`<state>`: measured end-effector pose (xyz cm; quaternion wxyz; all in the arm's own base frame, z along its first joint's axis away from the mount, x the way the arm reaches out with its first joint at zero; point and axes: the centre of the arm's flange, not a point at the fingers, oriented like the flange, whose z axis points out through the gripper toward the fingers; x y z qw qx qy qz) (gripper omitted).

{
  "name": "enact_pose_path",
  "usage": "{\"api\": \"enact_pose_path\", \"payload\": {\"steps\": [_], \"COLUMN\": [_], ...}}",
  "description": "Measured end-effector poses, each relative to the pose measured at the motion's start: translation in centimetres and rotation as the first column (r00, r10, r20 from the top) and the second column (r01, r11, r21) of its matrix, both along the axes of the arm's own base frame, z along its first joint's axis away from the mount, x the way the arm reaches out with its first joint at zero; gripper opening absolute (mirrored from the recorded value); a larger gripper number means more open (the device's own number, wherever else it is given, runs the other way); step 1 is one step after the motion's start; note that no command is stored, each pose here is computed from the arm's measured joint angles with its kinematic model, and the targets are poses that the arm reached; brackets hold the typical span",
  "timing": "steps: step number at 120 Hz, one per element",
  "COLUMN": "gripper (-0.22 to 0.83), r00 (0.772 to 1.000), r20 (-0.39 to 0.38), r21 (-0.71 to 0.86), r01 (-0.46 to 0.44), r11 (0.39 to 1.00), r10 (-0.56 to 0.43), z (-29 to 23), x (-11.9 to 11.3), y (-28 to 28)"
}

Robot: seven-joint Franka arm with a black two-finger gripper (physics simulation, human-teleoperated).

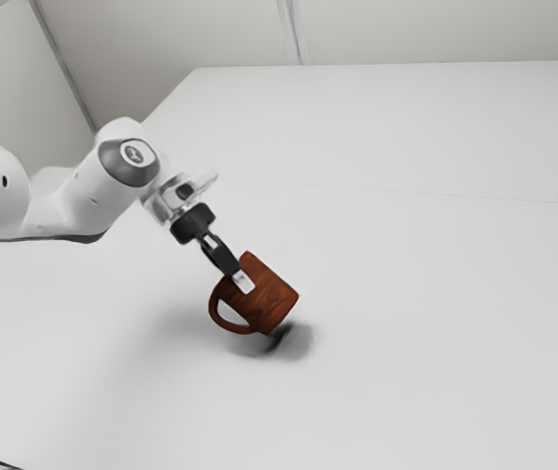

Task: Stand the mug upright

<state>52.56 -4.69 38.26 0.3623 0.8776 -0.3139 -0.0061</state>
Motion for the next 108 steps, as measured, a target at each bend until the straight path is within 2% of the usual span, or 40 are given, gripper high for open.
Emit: {"api": "enact_pose_path", "payload": {"steps": [16,41,59,80,92,108], "gripper": [-0.17,-0.17,-0.17,-0.17,-0.17,-0.17], "r00": [0.983,0.933,0.898,0.864,0.854,0.852], "r20": [0.118,0.226,0.257,0.293,0.306,0.309], "r21": [0.231,0.446,0.523,0.563,0.573,0.577], "r01": [0.108,0.157,0.181,0.190,0.189,0.185], "r11": [0.967,0.881,0.833,0.804,0.798,0.795], "r10": [-0.138,-0.280,-0.356,-0.410,-0.422,-0.423], "z": [1.1,0.5,-0.3,-0.2,-0.3,-0.7], "x": [0.4,0.9,0.5,0.8,0.8,0.8], "y": [-0.6,-0.9,-1.7,-2.9,-3.2,-3.0]}}
